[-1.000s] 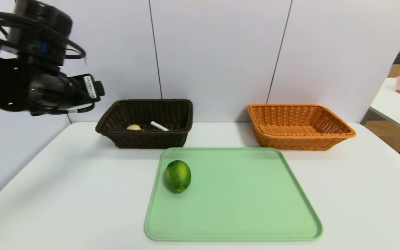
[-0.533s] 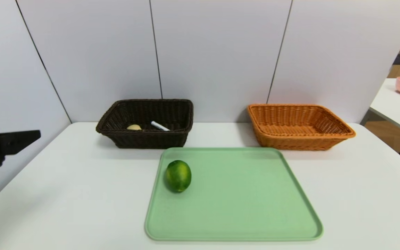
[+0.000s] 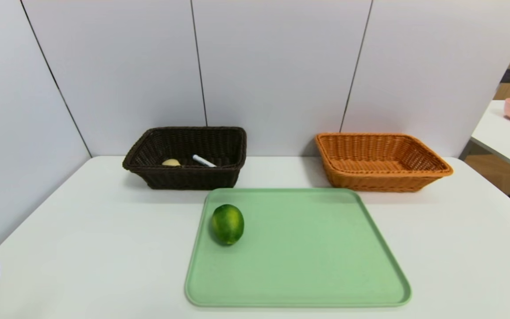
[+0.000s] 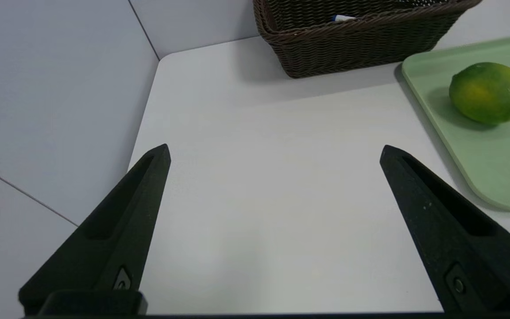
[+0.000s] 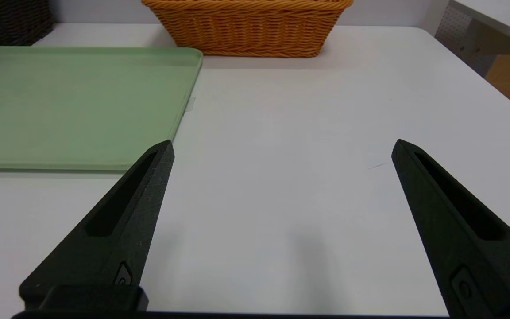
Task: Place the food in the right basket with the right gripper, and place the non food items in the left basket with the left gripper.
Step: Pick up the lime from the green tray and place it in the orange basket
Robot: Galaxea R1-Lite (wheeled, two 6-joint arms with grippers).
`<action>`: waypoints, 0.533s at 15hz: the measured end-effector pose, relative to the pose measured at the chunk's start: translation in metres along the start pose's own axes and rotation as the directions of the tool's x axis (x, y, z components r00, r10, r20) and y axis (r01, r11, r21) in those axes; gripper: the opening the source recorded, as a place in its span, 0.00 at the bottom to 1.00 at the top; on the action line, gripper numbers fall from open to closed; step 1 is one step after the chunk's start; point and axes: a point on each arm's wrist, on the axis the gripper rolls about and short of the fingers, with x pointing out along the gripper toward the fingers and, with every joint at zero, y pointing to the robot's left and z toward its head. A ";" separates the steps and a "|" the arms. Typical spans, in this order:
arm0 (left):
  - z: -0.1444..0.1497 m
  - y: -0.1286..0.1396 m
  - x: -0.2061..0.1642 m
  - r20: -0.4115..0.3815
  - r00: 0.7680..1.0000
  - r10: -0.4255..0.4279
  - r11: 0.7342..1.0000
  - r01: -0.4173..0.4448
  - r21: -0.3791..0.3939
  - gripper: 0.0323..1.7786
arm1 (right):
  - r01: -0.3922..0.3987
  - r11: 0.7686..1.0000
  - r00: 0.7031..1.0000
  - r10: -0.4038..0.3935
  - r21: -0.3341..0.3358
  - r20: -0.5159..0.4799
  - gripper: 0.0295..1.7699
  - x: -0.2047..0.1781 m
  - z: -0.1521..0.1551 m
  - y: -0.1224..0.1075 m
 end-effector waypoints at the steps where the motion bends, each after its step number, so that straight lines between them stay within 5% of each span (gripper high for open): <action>1: -0.009 -0.001 -0.006 0.023 1.000 -0.012 1.000 0.011 0.022 0.95 | -0.001 1.000 1.000 0.001 0.001 0.000 0.96 0.000 0.000 0.000; 8: -0.058 -0.014 -0.016 0.071 0.993 -0.089 0.991 0.082 0.106 0.95 | -0.001 1.000 1.000 0.001 0.001 0.000 0.96 0.000 0.000 0.000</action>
